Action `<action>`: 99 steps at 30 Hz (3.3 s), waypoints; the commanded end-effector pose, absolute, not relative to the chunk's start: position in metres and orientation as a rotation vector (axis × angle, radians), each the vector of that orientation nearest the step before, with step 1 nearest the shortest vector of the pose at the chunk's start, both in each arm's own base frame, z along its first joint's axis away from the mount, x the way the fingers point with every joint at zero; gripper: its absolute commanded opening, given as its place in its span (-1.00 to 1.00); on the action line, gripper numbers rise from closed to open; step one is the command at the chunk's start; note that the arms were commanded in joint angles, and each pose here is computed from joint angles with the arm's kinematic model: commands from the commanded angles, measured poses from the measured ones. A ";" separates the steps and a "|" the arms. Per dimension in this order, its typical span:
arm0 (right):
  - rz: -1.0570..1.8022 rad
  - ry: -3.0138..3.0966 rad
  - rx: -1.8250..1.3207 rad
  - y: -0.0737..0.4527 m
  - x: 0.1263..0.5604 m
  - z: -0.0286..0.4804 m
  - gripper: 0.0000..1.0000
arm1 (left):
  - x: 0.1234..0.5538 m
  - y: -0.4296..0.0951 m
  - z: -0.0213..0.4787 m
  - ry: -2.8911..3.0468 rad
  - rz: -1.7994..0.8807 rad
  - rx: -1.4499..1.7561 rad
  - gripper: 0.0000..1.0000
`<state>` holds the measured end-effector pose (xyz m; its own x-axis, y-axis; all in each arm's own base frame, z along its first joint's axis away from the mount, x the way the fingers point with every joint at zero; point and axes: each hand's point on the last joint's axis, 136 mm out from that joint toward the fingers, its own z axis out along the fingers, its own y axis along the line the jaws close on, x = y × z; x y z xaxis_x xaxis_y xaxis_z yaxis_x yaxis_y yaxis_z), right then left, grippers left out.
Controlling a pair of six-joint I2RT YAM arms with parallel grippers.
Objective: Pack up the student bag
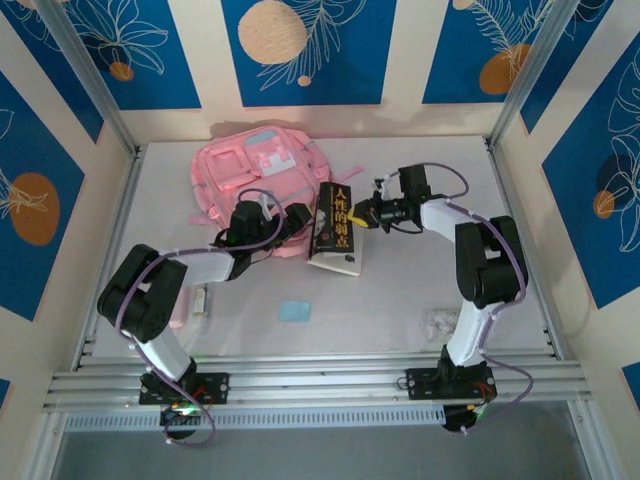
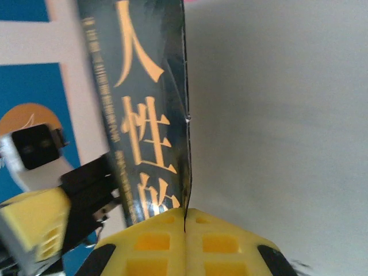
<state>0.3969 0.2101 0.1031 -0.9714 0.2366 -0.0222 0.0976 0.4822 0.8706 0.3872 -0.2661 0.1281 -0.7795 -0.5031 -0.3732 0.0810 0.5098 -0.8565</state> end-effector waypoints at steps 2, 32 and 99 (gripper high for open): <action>1.427 2.646 0.336 0.202 0.393 0.081 -1.00 | 0.390 -0.256 0.109 2.223 -1.150 -0.336 0.91; 1.165 2.792 0.364 0.194 0.382 0.051 -1.00 | 0.360 -0.337 0.077 2.505 -1.234 -0.011 -0.13; 1.532 1.917 0.881 0.244 0.398 0.159 -0.71 | 0.390 -0.321 0.153 1.862 -1.618 -0.589 -0.75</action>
